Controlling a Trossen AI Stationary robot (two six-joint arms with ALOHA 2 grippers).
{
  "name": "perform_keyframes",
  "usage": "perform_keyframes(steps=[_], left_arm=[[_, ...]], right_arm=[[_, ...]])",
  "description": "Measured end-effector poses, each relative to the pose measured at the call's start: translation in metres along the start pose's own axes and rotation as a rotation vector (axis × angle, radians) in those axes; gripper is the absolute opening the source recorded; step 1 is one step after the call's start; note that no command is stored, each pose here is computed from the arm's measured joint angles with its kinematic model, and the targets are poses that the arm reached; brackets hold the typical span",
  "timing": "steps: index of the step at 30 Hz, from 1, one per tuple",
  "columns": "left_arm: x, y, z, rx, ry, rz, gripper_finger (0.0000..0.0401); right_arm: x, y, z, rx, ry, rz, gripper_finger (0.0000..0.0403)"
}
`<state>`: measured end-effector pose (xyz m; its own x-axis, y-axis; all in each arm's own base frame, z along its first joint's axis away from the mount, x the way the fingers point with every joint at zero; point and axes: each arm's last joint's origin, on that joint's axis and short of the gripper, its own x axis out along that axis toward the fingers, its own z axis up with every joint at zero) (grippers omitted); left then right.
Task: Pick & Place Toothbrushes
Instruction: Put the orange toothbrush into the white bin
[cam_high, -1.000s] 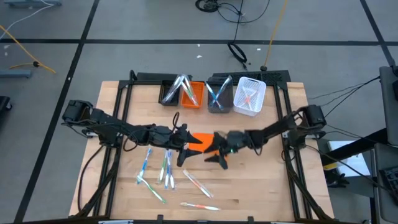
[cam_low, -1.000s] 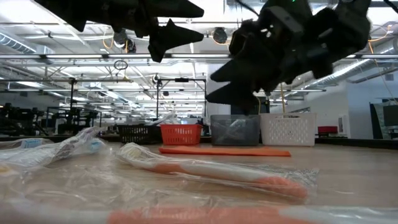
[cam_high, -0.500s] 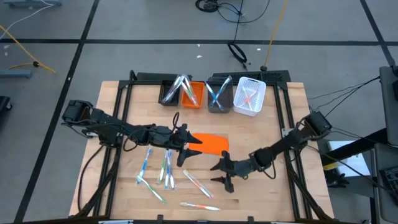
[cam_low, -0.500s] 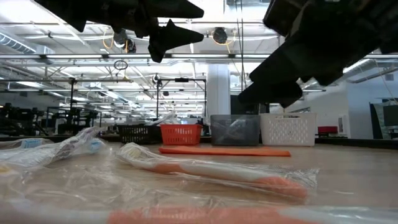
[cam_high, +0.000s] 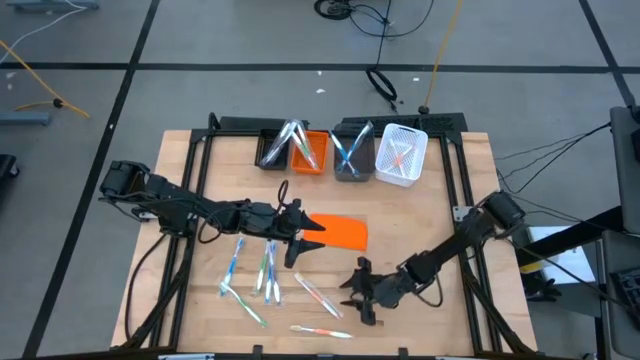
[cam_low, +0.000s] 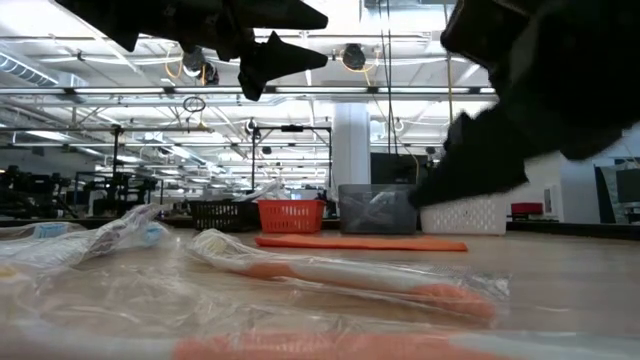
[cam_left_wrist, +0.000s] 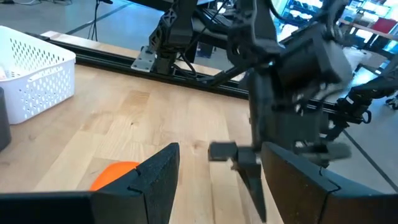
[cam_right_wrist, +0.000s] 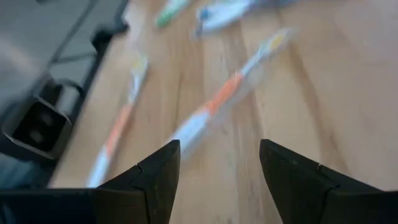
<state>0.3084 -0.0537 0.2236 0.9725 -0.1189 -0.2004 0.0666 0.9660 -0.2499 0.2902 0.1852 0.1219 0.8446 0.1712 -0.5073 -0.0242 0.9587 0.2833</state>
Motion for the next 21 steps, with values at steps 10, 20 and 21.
perform_keyframes(steps=[10,20,21], left_arm=[[0.000,0.000,0.000,0.000,-0.001,0.001,0.0230],[0.000,0.000,0.000,0.001,0.003,0.001,0.0230],[0.000,0.000,0.000,0.002,0.003,0.001,0.0230]], right_arm=[[0.038,0.023,-0.001,-0.055,0.041,0.026,0.0212],[0.044,0.025,-0.002,-0.077,0.077,-0.046,0.0212],[0.044,0.025,-0.003,-0.080,0.077,-0.057,0.0212]])
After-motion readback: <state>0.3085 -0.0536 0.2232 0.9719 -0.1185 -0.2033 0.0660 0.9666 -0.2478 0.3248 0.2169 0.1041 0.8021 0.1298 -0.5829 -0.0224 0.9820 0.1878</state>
